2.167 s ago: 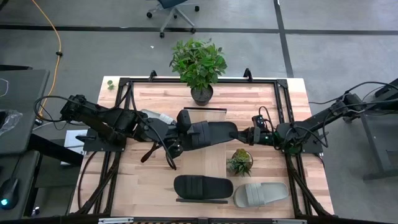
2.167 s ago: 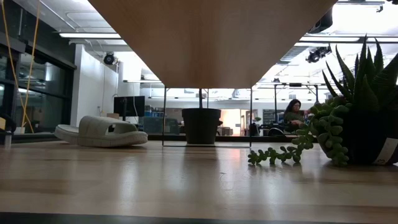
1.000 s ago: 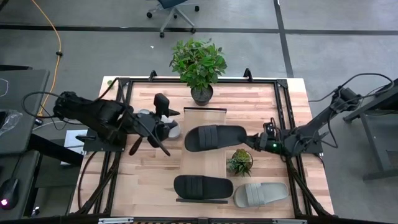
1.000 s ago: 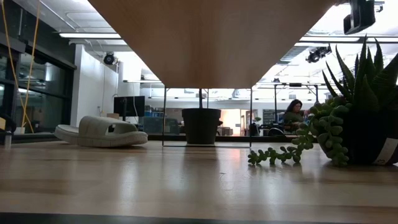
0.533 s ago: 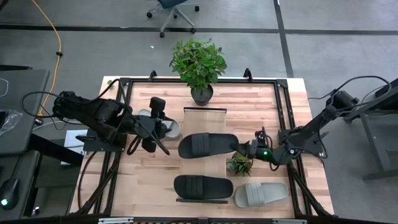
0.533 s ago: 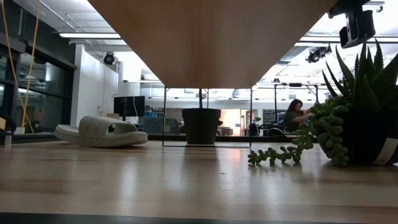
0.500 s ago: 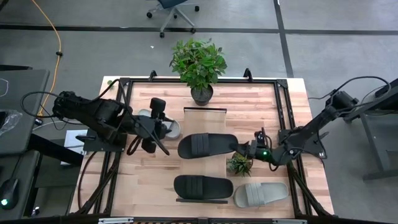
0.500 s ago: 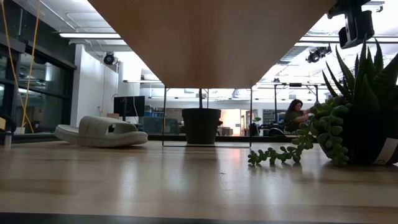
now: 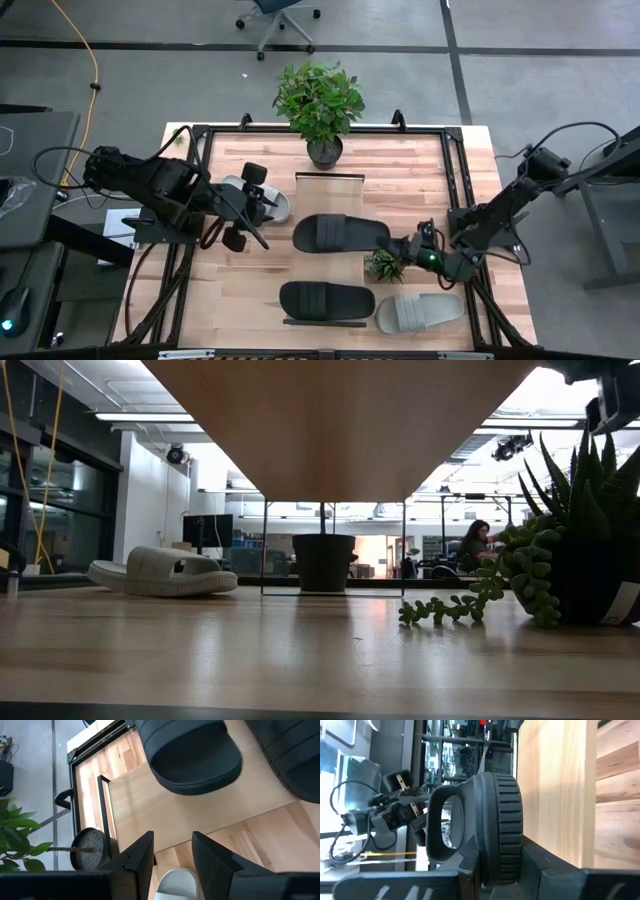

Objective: Pick and place slides into the shelf
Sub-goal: Put the black slide into the shelf

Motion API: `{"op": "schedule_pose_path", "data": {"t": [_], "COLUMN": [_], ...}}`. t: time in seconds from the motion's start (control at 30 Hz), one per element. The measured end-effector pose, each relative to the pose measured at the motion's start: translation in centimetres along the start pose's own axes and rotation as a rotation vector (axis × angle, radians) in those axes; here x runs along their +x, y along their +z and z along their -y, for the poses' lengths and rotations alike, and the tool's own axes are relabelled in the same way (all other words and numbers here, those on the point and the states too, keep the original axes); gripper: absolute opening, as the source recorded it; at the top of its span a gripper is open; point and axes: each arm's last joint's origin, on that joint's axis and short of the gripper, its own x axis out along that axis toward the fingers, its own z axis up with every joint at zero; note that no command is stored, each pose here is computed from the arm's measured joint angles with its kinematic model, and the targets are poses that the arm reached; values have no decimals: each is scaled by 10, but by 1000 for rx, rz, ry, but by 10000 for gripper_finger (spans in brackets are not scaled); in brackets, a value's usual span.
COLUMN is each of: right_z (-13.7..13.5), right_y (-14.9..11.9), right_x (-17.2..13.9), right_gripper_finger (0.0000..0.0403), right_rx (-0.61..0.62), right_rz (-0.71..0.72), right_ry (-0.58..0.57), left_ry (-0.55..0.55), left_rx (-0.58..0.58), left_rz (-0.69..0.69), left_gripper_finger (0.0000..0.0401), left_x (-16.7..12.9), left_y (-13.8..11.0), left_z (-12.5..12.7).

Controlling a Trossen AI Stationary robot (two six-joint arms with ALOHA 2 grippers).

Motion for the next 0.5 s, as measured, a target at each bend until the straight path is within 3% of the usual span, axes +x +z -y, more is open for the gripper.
{"op": "schedule_pose_path", "data": {"t": [0.33,0.5], "right_z": [-20,-27], "right_y": [-11,-15], "right_x": [2,3], "right_gripper_finger": [67,67], "right_rx": [-38,2], "right_rz": [-2,0], "right_ry": [-101,-132], "left_ry": [-2,-2], "left_rx": [3,2], "left_rz": [-6,-7], "left_gripper_finger": [117,117], "left_x": [0,0], "left_y": [-1,-1], "left_z": [0,0]}}
